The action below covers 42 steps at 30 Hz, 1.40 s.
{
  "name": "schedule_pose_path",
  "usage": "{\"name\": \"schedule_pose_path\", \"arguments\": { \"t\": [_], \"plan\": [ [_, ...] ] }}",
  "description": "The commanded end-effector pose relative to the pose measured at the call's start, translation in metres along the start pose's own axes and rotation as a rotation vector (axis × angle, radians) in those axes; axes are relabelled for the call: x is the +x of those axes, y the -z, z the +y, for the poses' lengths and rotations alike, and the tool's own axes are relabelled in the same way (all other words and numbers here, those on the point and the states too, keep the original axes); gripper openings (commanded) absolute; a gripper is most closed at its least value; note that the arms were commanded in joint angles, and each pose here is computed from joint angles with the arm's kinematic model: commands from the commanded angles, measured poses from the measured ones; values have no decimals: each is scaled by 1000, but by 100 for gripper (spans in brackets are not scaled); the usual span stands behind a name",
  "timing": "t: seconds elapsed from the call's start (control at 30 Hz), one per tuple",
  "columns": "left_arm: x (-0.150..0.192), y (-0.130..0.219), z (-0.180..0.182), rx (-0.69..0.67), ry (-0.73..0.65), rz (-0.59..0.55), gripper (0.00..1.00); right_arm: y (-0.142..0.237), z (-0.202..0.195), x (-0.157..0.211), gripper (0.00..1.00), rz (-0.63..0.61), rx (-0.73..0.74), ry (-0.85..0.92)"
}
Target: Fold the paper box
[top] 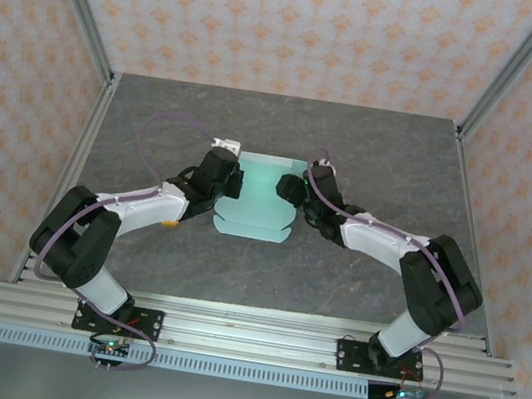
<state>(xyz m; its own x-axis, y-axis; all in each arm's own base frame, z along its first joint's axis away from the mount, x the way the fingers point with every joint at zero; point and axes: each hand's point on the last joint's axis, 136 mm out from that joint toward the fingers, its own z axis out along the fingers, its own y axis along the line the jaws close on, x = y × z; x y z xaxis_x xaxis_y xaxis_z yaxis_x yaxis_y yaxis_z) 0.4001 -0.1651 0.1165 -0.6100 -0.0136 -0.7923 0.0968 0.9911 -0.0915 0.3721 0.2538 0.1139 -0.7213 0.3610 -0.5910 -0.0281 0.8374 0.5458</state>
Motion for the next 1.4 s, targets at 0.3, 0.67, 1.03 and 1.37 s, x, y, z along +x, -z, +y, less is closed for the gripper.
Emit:
{"name": "schedule_pose_path", "arguments": {
  "t": [0.3,0.67,1.03,1.37],
  "plan": [
    [-11,9,-3,11,15,-28,0,0,43,0,56,7,-195,49],
    [-12,11,-3,15,17,-31,0,-12,56,16,45,62,-217,93],
    [-11,11,1,-8,18,-33,0,22,34,-1,53,8,-81,219],
    [-12,12,0,1,23,-24,0,74,29,-7,59,113,-66,395]
  ]
}}
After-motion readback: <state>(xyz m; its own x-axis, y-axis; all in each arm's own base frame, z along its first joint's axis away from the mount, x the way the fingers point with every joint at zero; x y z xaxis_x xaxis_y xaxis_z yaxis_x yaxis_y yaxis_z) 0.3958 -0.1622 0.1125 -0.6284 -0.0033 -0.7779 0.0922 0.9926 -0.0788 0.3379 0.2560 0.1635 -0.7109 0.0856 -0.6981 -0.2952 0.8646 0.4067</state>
